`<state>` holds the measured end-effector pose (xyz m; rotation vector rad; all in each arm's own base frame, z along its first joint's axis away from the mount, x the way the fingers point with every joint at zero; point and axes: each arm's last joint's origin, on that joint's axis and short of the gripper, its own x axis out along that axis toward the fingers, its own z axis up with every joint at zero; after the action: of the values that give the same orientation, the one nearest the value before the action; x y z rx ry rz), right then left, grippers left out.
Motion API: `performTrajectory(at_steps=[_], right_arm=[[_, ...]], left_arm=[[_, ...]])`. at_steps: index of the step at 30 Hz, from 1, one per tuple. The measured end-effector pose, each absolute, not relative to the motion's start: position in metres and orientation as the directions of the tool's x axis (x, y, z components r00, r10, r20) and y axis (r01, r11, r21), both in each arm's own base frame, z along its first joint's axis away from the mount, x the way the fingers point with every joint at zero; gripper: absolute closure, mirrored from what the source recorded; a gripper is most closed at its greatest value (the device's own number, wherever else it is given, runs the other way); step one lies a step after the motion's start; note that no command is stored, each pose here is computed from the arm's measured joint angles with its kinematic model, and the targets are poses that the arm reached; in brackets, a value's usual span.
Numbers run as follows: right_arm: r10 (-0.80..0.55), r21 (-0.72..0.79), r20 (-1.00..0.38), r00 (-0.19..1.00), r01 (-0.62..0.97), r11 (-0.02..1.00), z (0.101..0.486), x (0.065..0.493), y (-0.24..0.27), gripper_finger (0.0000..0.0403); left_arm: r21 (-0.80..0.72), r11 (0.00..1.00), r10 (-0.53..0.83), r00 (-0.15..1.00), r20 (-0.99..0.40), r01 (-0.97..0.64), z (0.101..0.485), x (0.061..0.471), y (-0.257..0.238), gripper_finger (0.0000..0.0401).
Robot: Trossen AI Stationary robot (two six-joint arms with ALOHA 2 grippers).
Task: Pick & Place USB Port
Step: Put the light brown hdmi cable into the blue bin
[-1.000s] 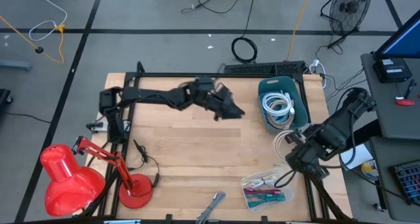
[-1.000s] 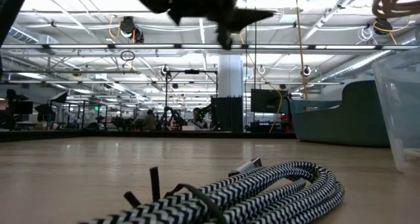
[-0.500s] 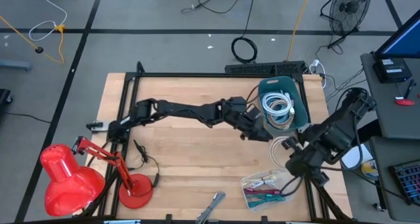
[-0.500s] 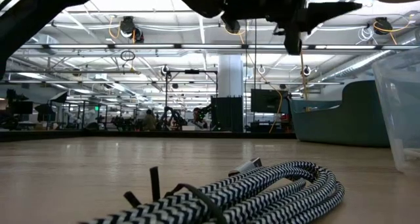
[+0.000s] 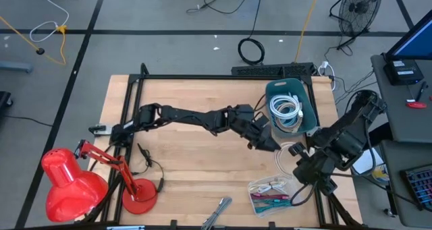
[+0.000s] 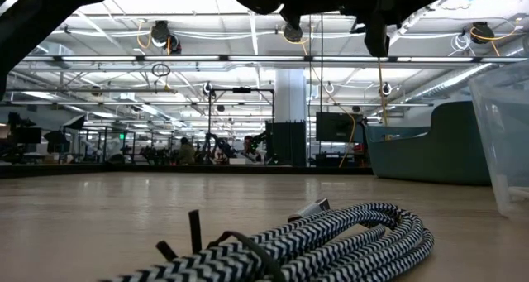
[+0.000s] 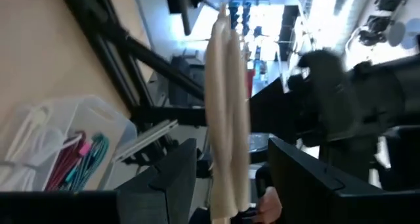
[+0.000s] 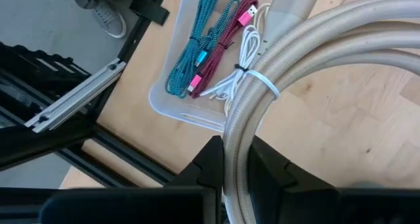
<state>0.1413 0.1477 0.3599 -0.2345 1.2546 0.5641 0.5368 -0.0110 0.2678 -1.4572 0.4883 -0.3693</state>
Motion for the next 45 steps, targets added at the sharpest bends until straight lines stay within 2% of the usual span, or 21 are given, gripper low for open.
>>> performTrajectory(at_steps=[17,22,28,31,34,38,41,45], right_arm=[[0.273,0.117,-0.933,0.234,-0.52,0.846,0.361,0.144,0.149,0.037],[0.255,0.094,-0.934,0.251,-0.516,0.851,0.361,0.144,0.148,0.037],[0.251,0.089,-0.934,0.256,-0.514,0.853,0.361,0.144,0.148,0.037],[0.222,0.058,-0.932,0.285,-0.488,0.871,0.361,0.145,0.147,0.0369],[0.196,0.036,-0.92,0.34,-0.424,0.905,0.362,0.148,0.147,0.0342],[0.204,0.045,-0.847,0.49,-0.316,0.948,0.37,0.154,0.149,0.0288],[0.167,0.057,-0.745,0.646,-0.188,0.98,0.383,0.161,0.145,0.0253],[0.135,0.175,-0.569,0.811,-0.04,0.984,0.408,0.161,0.134,0.0215]], left_arm=[[-0.996,0.07,-0.478,0.874,-0.085,-0.059,0.269,0.537,-0.029,0.0217],[-0.997,0.067,-0.477,0.876,-0.066,-0.039,0.271,0.538,-0.029,0.0273],[-0.998,0.068,-0.485,0.873,-0.046,-0.015,0.273,0.538,-0.029,0.0364],[-0.997,0.082,-0.484,0.874,-0.038,0.002,0.274,0.538,-0.027,0.0365],[-0.995,0.098,-0.478,0.877,-0.038,0.011,0.274,0.538,-0.024,0.0365],[-0.993,0.118,-0.472,0.881,-0.035,0.024,0.274,0.538,-0.025,0.0365],[-0.99,0.138,-0.462,0.885,-0.049,0.017,0.272,0.538,-0.024,0.0365],[-0.989,0.146,-0.449,0.891,-0.064,0.002,0.271,0.538,-0.015,0.0365]])
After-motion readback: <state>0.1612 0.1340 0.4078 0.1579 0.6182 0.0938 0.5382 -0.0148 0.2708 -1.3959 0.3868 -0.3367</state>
